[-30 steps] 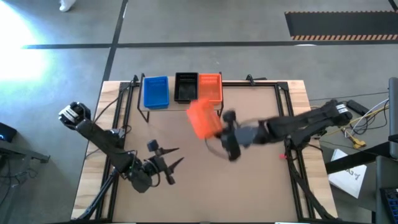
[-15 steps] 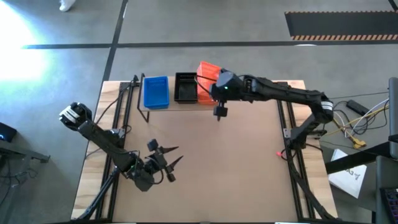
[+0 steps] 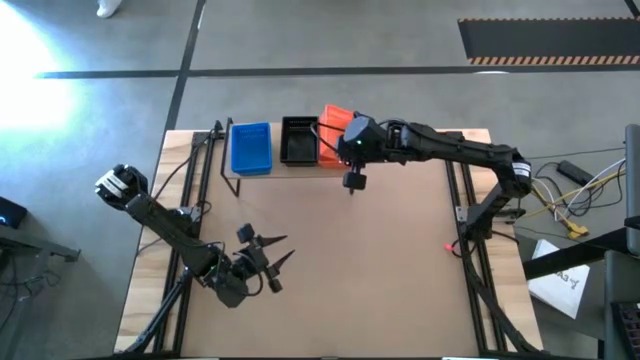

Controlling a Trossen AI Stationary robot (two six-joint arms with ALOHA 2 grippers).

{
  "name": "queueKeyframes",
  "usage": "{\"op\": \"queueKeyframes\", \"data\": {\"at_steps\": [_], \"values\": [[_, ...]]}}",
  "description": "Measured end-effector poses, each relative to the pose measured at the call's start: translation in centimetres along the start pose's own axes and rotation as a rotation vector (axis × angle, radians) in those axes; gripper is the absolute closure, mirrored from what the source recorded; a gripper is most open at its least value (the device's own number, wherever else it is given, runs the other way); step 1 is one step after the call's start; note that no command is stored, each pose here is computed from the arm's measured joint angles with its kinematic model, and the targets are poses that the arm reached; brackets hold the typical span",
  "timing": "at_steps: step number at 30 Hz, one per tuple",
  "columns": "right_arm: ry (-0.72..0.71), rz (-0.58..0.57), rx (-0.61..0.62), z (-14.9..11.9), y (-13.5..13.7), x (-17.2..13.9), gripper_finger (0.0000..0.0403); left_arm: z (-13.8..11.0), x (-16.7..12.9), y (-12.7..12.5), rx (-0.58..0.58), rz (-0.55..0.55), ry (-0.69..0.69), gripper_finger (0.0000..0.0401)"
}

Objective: Stack baskets on shelf by color
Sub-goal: Stack the orange basket on top of the orange basket on the shelf, then adjust the bins on the shelf

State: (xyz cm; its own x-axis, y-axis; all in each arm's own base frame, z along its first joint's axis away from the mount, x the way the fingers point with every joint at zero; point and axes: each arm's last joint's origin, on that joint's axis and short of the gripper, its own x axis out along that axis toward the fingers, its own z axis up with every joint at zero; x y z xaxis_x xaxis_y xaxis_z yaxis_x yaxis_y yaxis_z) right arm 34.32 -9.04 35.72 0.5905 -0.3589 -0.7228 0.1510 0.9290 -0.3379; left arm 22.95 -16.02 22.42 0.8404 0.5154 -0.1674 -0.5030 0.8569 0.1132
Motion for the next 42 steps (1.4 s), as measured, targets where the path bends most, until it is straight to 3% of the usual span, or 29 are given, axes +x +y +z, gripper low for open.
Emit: {"op": "queueKeyframes", "data": {"at_steps": [11, 15, 21, 25, 28, 32, 38, 42], "values": [[-0.020, 0.012, -0.041, 0.0, -0.1, -0.6, 0.0262, 0.0, 0.0, 0.0, 0.001, 0.000, 0.000, 0.0221], [-0.152, 0.134, -0.034, -0.4, 0.2, -2.2, 0.0245, -0.1, 0.0, 0.0, 0.002, 0.001, 0.001, 0.0221], [-0.244, 0.155, -0.007, -3.1, 1.2, -3.3, 0.0269, -0.6, 0.2, 0.3, 0.014, 0.009, 0.006, 0.0221], [-0.359, 0.152, 0.024, -5.8, 2.5, -6.0, 0.0296, -0.8, 0.3, 0.1, -0.016, 0.008, -0.006, 0.0221], [-0.446, 0.192, 0.077, -8.9, 4.1, -7.6, 0.0319, -1.1, 0.7, 0.0, -0.011, 0.047, -0.015, 0.0221], [-0.450, 0.277, 0.143, -13.8, 6.7, -8.3, 0.0347, -0.6, 2.2, 0.4, -0.076, 0.072, -0.024, 0.0221], [-0.539, 0.412, 0.234, -19.7, 10.1, -7.4, 0.0374, 2.7, 5.7, 2.2, -0.099, -0.108, -0.061, 0.0221], [-0.580, 0.412, 0.288, -22.4, 11.9, -5.8, 0.0382, 6.2, 8.1, 6.1, -0.146, -0.101, -0.111, 0.0221]]}}
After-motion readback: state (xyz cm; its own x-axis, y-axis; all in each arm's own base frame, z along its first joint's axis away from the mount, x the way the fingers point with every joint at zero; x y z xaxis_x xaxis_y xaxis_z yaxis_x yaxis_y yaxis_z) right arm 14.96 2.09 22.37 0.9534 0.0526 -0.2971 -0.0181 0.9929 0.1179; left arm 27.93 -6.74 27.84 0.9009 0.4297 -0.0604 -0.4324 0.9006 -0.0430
